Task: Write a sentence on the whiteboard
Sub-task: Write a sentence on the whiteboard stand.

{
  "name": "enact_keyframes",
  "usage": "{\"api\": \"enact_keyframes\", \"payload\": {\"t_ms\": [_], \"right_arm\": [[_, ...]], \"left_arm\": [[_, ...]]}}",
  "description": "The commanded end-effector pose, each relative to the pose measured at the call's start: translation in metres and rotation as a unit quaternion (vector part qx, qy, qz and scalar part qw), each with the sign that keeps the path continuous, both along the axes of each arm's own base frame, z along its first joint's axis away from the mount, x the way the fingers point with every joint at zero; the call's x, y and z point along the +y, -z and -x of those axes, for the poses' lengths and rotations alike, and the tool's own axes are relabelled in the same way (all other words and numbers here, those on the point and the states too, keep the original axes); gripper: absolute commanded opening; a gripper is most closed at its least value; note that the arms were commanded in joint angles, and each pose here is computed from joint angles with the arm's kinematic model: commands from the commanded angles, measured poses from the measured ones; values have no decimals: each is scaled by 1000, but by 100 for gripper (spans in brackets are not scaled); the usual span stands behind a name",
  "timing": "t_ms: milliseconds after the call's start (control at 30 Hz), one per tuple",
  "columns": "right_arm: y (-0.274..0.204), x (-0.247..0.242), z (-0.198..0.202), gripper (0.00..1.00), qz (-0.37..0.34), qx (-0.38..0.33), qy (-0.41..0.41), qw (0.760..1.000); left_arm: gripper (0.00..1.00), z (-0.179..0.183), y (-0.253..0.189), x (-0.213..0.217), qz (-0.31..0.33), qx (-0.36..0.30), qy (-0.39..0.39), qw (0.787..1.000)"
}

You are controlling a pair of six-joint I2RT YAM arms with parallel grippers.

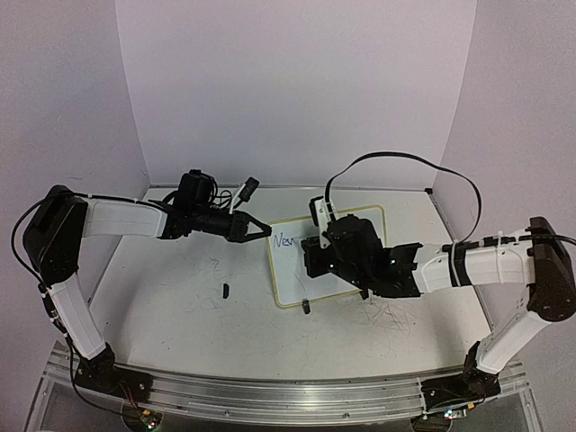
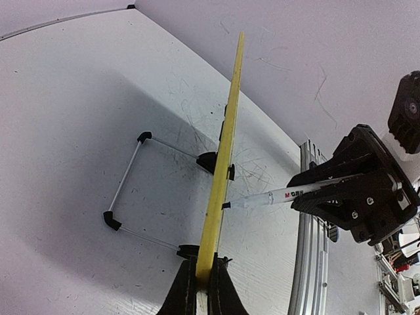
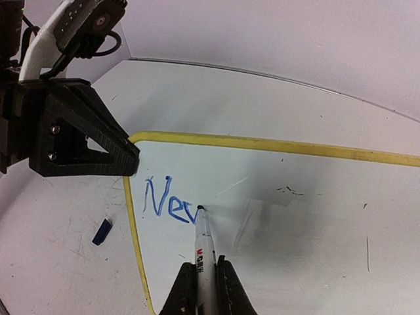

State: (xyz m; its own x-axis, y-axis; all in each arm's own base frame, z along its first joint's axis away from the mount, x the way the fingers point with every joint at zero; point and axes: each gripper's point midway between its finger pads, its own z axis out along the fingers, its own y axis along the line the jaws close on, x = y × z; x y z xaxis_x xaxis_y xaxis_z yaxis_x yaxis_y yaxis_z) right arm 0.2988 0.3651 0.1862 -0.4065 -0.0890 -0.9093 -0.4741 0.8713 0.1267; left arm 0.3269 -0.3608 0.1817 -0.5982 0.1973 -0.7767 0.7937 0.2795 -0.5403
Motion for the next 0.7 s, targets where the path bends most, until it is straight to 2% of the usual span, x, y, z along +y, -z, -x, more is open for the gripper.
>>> {"api": "enact_keyframes", "payload": {"t_ms": [0,667], "right_arm": [[-23,1,-11,0,-16,-25,18,999],[3,-15,2,0,-15,14,23,1000]], "left_arm": [[0,-2,11,1,-18,24,-5,1000],[0,-2,12,1,-19,26,-6,999]]}}
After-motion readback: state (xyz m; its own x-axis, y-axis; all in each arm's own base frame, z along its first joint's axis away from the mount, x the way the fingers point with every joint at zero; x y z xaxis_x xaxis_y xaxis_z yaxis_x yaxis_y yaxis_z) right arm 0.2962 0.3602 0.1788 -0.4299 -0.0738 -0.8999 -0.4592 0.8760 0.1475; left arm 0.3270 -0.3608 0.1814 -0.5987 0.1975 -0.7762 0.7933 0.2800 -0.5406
